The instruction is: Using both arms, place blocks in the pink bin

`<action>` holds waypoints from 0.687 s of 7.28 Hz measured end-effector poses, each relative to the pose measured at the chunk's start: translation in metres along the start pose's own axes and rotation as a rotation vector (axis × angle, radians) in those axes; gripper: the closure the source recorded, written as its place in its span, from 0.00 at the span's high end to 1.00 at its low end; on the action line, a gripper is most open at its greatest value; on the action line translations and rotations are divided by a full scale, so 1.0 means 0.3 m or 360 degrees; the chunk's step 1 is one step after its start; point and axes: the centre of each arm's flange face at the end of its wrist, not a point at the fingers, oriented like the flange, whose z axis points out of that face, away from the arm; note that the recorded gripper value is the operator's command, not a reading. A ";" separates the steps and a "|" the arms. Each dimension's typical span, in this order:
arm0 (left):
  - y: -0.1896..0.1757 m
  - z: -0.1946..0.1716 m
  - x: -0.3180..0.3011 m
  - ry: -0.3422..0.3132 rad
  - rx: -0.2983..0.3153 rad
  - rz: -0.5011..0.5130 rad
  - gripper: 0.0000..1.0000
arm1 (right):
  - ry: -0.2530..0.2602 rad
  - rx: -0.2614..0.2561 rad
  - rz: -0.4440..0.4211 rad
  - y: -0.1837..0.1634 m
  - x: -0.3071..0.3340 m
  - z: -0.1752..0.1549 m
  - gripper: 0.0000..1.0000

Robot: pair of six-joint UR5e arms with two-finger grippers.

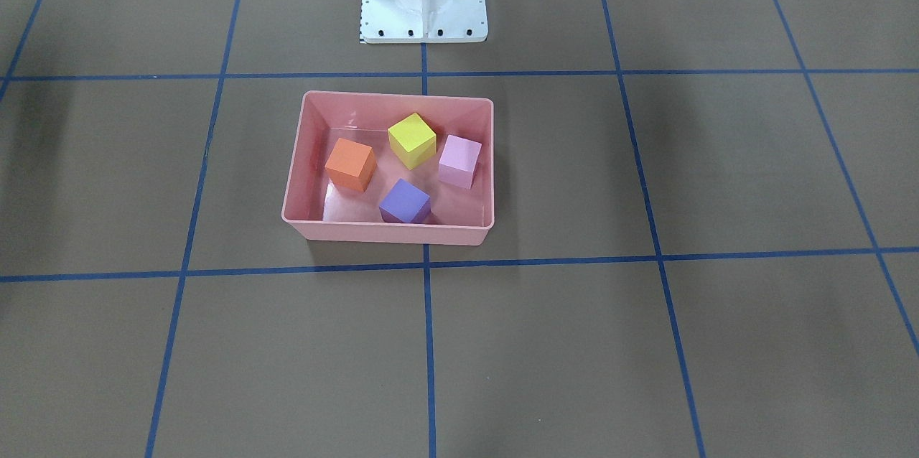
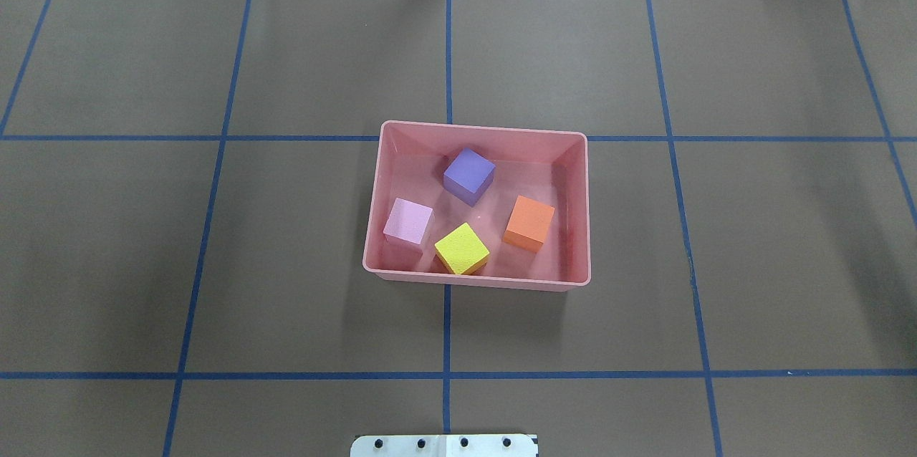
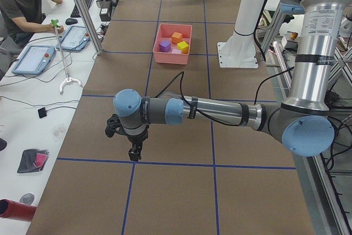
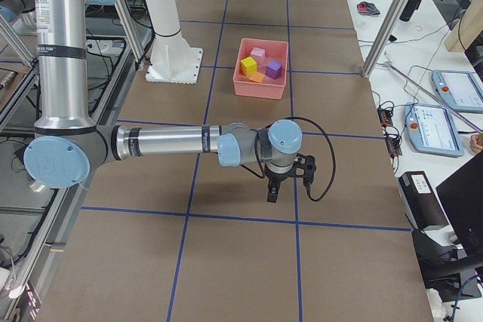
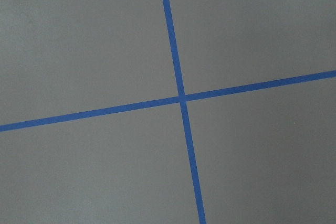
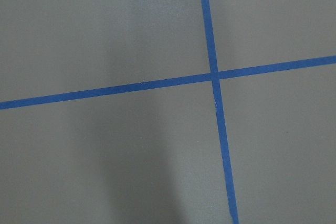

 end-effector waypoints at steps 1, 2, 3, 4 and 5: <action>-0.001 -0.003 0.003 0.0000 0.0003 0.0003 1.00 | -0.0017 -0.0011 0.0003 0.001 0.002 0.006 1.00; -0.001 -0.005 0.005 0.0000 0.0005 0.0005 1.00 | -0.0023 -0.0021 0.0011 0.000 0.010 0.014 1.00; -0.001 -0.005 0.005 -0.0001 0.0005 0.0006 1.00 | -0.0025 -0.0023 0.0013 -0.002 0.012 0.016 1.00; -0.002 -0.006 0.006 -0.0001 0.0006 0.0007 1.00 | -0.0028 -0.0022 0.0011 -0.003 0.009 0.015 1.00; -0.002 -0.007 0.007 0.0000 0.0007 0.0007 1.00 | -0.0029 -0.0022 0.0009 -0.005 0.009 0.015 1.00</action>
